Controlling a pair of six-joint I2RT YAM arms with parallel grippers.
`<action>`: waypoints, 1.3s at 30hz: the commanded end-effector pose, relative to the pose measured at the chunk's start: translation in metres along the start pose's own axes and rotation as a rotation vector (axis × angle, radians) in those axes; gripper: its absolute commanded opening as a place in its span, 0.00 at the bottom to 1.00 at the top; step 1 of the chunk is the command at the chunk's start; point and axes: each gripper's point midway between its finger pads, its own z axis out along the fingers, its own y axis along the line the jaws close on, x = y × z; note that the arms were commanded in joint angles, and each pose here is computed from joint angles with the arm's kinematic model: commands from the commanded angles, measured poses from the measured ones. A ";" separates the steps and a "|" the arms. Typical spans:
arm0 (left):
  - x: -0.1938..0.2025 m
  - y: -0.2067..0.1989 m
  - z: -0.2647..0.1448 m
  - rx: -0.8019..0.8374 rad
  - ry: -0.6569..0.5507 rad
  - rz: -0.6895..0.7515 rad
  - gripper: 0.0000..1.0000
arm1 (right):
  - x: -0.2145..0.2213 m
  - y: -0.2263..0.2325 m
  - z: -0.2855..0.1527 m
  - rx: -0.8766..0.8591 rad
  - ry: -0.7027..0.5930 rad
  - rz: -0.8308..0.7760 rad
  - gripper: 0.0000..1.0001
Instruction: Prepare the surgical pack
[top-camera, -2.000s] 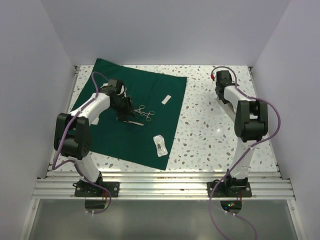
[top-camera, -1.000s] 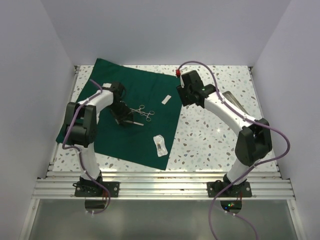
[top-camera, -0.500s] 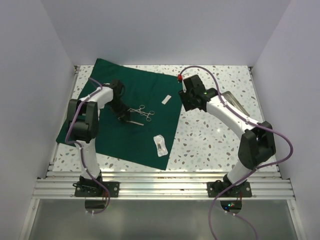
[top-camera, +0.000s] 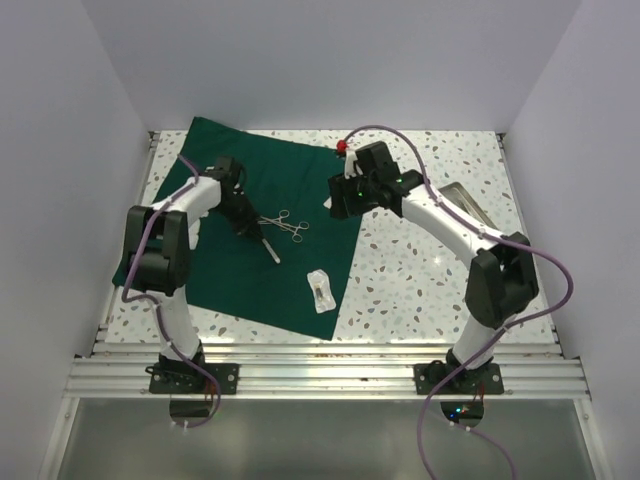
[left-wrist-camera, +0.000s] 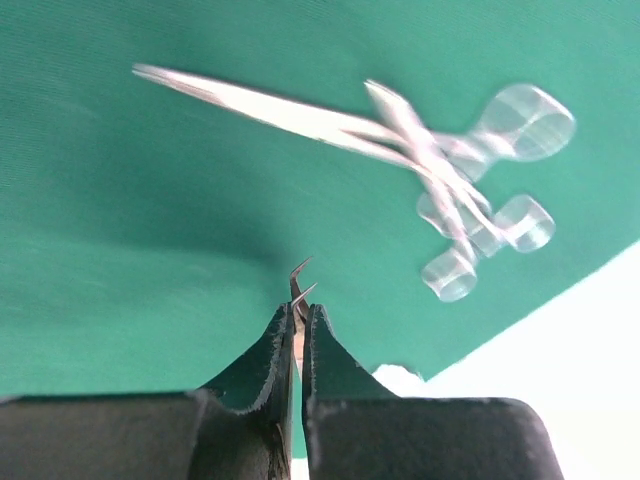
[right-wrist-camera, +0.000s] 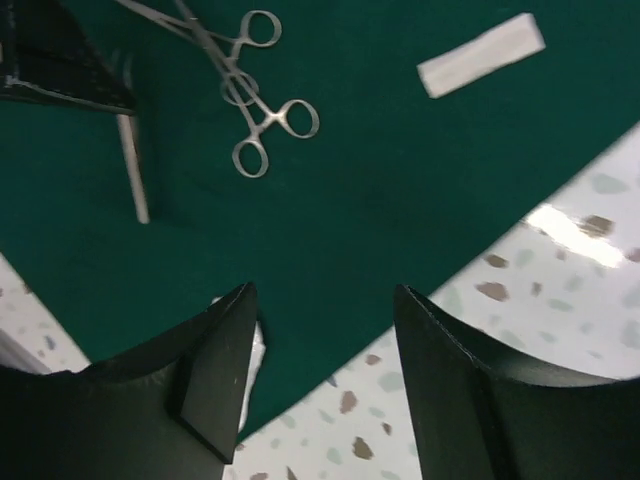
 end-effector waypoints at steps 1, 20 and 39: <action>0.002 -0.065 -0.041 0.355 -0.051 0.216 0.00 | -0.012 0.059 0.013 -0.251 -0.042 0.070 0.61; 0.042 -0.123 -0.088 0.657 -0.002 0.338 0.00 | 0.008 0.122 0.052 -0.416 0.031 0.131 0.57; 0.017 -0.114 -0.083 0.540 -0.111 0.396 0.54 | 0.021 -0.025 0.048 0.189 0.060 -0.042 0.00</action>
